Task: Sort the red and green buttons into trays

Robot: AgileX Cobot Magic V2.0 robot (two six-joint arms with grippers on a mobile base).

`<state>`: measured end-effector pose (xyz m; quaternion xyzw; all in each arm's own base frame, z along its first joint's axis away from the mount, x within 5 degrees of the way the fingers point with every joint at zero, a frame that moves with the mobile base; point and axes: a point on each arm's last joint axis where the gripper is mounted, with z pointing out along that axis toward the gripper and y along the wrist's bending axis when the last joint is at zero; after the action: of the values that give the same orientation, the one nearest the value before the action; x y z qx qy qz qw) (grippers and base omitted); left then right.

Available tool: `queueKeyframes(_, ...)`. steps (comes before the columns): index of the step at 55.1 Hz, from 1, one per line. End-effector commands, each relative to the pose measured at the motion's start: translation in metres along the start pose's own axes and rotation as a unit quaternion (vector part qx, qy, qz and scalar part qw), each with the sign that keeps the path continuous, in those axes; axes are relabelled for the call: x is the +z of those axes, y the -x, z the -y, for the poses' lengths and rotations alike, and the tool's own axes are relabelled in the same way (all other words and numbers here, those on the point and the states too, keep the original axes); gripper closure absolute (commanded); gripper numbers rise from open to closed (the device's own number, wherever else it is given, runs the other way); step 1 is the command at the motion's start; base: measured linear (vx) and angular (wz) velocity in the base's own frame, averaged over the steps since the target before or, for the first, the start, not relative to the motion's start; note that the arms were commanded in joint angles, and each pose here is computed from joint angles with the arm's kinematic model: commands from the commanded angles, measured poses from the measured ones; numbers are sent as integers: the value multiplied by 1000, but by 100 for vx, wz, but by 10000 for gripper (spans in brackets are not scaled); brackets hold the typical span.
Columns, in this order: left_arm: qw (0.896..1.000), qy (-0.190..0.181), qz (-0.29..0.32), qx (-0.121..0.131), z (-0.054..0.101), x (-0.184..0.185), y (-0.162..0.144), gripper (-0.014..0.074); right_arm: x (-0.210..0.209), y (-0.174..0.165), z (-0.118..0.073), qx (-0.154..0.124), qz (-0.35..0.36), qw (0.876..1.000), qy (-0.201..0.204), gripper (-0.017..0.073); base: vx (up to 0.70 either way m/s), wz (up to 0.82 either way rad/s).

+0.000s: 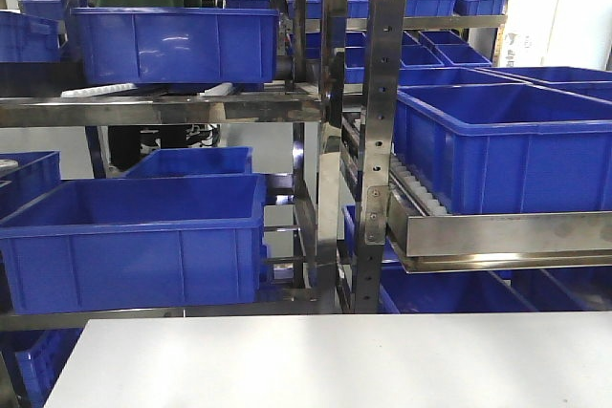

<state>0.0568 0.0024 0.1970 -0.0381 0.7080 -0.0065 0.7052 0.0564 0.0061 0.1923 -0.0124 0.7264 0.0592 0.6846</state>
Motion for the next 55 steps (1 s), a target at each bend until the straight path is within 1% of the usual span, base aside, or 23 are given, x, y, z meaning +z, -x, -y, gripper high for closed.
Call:
queueKeyframes(1,998,-2,61,-6,1,-3,17,599,0,5,1,-7,40,999,-4,567,0,0)
queueKeyframes(32,998,-2,58,-6,1,-3,17,599,0,5,1,-7,41,999,-4,567,0,0)
queueKeyframes(36,998,-2,68,-5,1,-3,19,599,-1,8,1,-7,57,998,-4,567,0,0)
queueKeyframes(38,998,-2,70,-5,1,-3,19,599,-1,12,1,-7,76,997,-4,567,0,0)
queueKeyframes(43,993,-4,115,-4,1,-5,30,599,-4,25,0,-7,129,992,-3,567,0,0)
queueKeyframes(45,989,-5,146,-4,2,-7,37,599,-7,36,-1,-7,156,988,-3,567,0,0)
queueKeyframes(48,980,-7,196,-5,2,-12,53,599,-12,54,-2,-10,185,983,-1,567,0,0)
queueKeyframes(50,977,-8,214,-3,3,-14,65,599,-15,68,-3,-16,201,979,-2,567,0,0)
queueKeyframes(52,976,-8,218,-1,4,-15,78,599,-18,82,-4,-27,214,976,-4,567,0,0)
queueKeyframes(55,977,-6,211,10,5,-13,96,599,-19,106,-5,-46,225,973,-7,567,0,0)
